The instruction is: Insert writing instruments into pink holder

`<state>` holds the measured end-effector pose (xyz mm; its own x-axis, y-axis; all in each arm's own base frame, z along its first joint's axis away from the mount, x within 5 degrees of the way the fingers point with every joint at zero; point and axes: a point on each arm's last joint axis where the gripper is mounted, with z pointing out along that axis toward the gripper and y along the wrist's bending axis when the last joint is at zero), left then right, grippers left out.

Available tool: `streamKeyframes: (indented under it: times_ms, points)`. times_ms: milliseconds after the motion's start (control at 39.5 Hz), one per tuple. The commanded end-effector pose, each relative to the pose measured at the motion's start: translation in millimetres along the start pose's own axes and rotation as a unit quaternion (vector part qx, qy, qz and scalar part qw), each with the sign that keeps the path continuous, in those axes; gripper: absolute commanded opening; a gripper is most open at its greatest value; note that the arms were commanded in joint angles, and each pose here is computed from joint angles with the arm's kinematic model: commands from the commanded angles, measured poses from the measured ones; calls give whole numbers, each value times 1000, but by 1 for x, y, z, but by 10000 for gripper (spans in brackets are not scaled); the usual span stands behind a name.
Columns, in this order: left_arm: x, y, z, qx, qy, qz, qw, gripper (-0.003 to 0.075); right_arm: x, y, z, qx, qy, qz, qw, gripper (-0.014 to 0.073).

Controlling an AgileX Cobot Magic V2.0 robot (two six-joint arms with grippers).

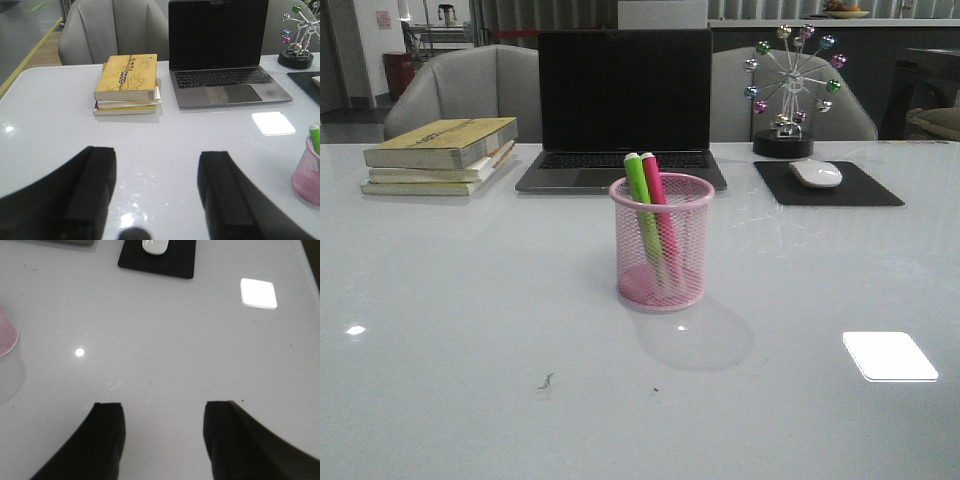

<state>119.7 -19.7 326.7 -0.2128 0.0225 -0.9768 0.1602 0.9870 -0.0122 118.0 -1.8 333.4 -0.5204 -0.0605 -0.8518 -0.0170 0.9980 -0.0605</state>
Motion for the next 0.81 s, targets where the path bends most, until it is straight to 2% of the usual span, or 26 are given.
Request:
streamKeyframes:
  times_ms: [0,76,152,304,329,380,633,785]
  points:
    - [-16,0,-3,0,-53,-7,999,425,-12,-1,-18,9,-72,-21,997,470]
    - [-16,0,-3,0,-53,-7,999,425,-10,1,-30,2,-95,-26,995,449]
    - [-16,0,-3,0,-53,-7,999,425,-7,2,-42,-7,-118,-30,993,366]
    - [-16,0,-3,0,-53,-7,999,425,8,4,-60,-24,-157,-36,987,45]
    - [-16,0,-3,0,-53,-7,999,425,12,5,-61,-25,-163,-36,986,18]
    - [-16,0,-3,0,-53,-7,999,425,19,4,-63,-25,-174,-36,984,41]
    - [-16,0,-3,0,-53,-7,999,425,57,9,-51,-41,-206,-17,978,39]
    - [-16,0,-3,0,-53,-7,999,425,83,13,-29,-58,-255,16,965,39]
